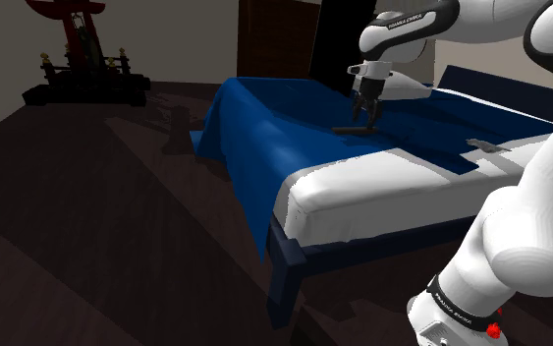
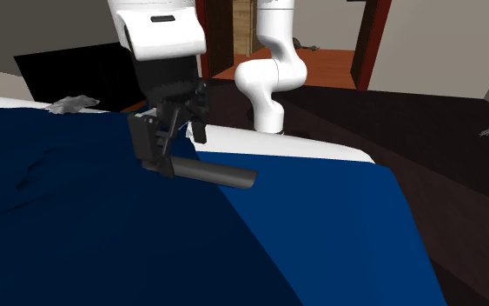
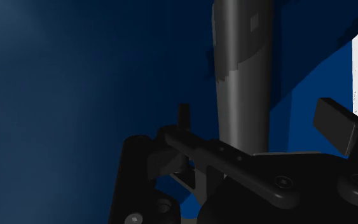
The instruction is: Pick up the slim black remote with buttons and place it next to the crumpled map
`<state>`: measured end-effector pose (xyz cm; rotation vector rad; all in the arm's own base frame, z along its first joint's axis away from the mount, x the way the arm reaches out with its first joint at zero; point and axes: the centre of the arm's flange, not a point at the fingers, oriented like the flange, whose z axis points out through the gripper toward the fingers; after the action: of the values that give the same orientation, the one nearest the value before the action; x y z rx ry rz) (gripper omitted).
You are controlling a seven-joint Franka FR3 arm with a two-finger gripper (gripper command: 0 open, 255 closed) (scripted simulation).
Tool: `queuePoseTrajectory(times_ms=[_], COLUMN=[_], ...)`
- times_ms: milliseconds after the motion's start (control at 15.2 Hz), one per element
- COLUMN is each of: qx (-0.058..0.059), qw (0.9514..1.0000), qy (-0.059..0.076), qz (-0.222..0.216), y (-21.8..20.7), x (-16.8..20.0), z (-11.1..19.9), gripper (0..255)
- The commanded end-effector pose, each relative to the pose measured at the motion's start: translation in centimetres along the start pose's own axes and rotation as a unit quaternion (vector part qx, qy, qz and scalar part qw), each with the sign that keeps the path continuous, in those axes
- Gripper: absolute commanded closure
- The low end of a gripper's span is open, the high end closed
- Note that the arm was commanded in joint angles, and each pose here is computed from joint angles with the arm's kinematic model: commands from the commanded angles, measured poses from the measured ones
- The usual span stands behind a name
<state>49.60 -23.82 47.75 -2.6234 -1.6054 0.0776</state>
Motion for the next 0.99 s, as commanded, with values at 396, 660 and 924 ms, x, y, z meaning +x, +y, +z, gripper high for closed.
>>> queuePoseTrajectory(times_ms=[396,660,924], qx=[0.000,0.000,0.000], qw=[1.0000,1.0000,1.0000], qy=[0.000,0.000,0.000], qz=[0.000,0.000,0.000], y=[0.02,0.02,0.06], x=[-0.04,-0.04,-0.08], z=[1.26,1.25,1.28], gripper=[0,255,255])
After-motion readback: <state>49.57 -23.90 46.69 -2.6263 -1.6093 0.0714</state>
